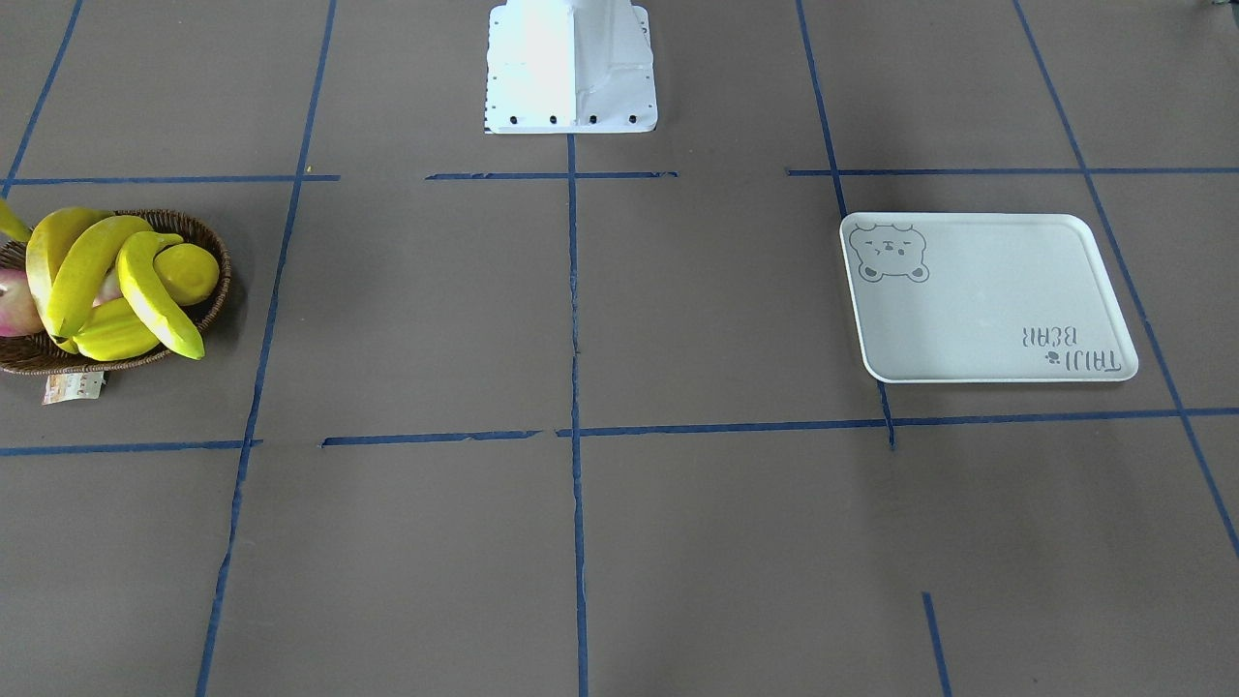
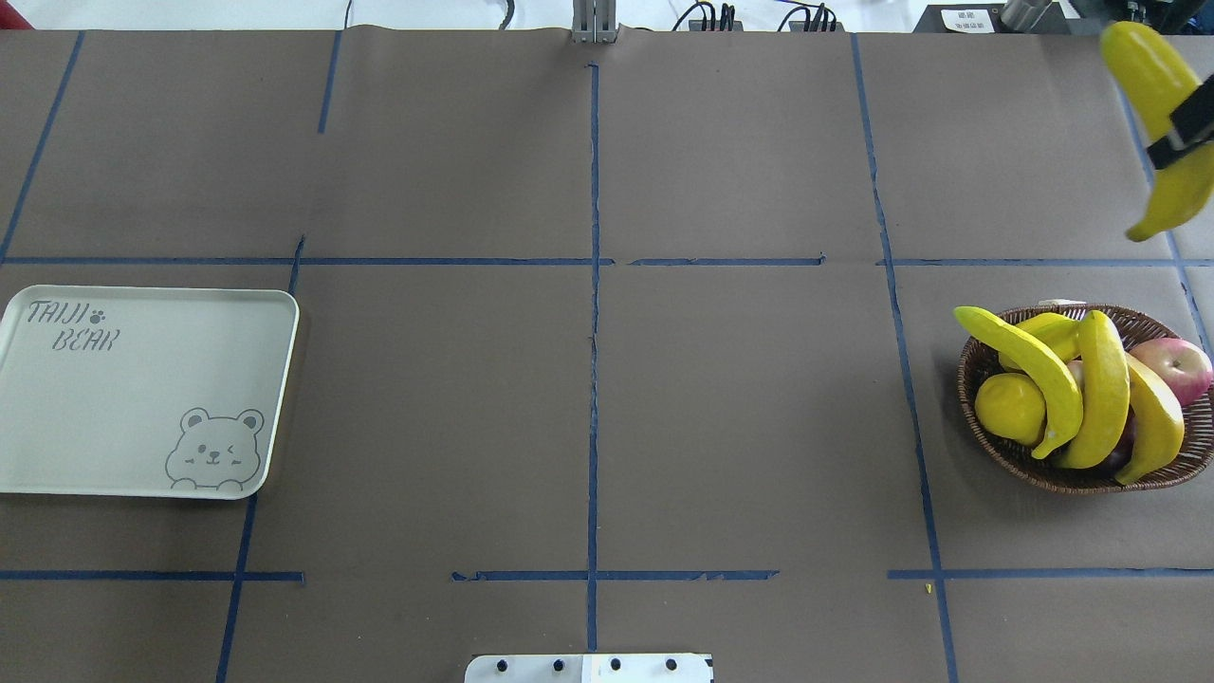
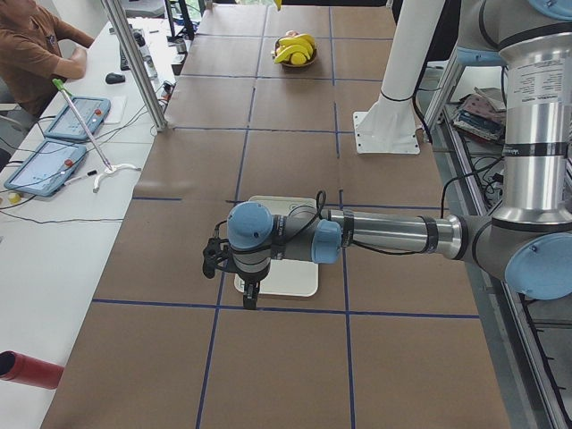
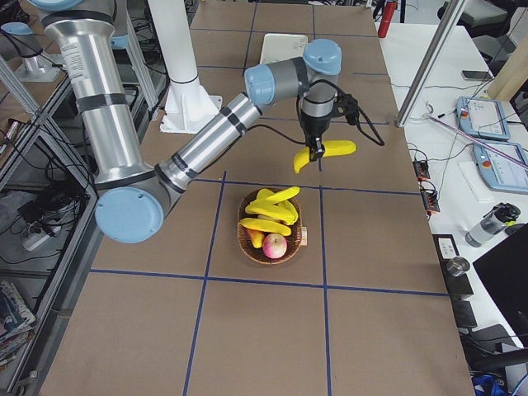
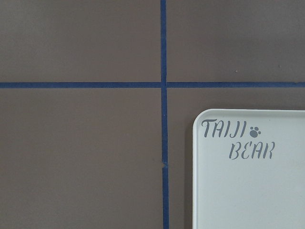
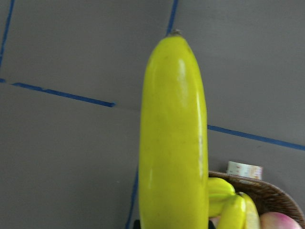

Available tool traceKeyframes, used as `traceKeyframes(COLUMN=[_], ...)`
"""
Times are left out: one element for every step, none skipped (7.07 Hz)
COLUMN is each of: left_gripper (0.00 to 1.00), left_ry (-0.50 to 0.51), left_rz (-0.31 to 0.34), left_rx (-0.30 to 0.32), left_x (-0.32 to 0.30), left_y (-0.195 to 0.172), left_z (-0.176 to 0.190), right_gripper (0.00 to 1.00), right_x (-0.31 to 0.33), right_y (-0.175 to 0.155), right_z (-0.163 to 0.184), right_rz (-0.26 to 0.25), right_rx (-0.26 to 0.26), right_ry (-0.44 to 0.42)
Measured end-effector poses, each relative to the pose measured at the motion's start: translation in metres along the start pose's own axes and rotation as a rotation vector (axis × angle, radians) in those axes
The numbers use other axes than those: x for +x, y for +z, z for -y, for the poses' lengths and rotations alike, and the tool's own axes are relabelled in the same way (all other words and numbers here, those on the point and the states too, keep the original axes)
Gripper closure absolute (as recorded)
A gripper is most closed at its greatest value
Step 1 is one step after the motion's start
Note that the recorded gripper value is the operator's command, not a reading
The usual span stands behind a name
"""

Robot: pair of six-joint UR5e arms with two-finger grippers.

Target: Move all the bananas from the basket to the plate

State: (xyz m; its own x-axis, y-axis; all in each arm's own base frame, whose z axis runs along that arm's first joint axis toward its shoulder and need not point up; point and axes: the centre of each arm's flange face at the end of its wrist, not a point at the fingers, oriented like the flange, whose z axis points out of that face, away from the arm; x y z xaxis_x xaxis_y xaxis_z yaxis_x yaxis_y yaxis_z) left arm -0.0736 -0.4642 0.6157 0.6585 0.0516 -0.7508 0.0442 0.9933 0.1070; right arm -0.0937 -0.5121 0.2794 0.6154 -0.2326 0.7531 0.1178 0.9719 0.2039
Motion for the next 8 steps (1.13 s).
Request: traceKeyframes(left_gripper=[0.00, 0.00, 0.00, 0.00, 0.00, 0.00, 0.00, 0.00], left_ry=[0.015, 0.020, 0.011, -0.018, -0.051, -0.075, -0.096, -0.130], left_rz=[-0.006, -0.023, -0.054, -0.103, -0.159, -0.220, -0.285, -0.357], left_rx=[0.039, 0.079, 0.112, 0.140, 0.158, 0.176, 0.186, 0.174], left_x=[0.009, 0.027, 0.058, 0.102, 0.146, 0.190, 0.238, 0.294], left_y=[-0.003, 0.000, 0.010, 0.022, 0.029, 0.032, 0.035, 0.040], left_z=[0.009, 0.018, 0.029, 0.044, 0.058, 0.071, 0.083, 0.090], right_gripper=[0.97, 0.97, 0.97, 0.97, 0.97, 0.97, 0.97, 0.97], right_x=[-0.062, -0.118, -0.167, -0.209, -0.243, -0.274, -0.302, -0.326], right_y=[0.019, 0.044, 0.073, 0.100, 0.116, 0.125, 0.131, 0.137], right_z=[0.007, 0.005, -0.003, -0.016, -0.027, -0.037, -0.046, -0.055], right_rz=[0.056, 0.115, 0.169, 0.219, 0.259, 0.288, 0.310, 0.327], right_rx=[-0.001, 0.022, 0.065, 0.106, 0.129, 0.148, 0.174, 0.199], right_ry=[-0.004, 0.019, 0.051, 0.083, 0.112, 0.140, 0.160, 0.171])
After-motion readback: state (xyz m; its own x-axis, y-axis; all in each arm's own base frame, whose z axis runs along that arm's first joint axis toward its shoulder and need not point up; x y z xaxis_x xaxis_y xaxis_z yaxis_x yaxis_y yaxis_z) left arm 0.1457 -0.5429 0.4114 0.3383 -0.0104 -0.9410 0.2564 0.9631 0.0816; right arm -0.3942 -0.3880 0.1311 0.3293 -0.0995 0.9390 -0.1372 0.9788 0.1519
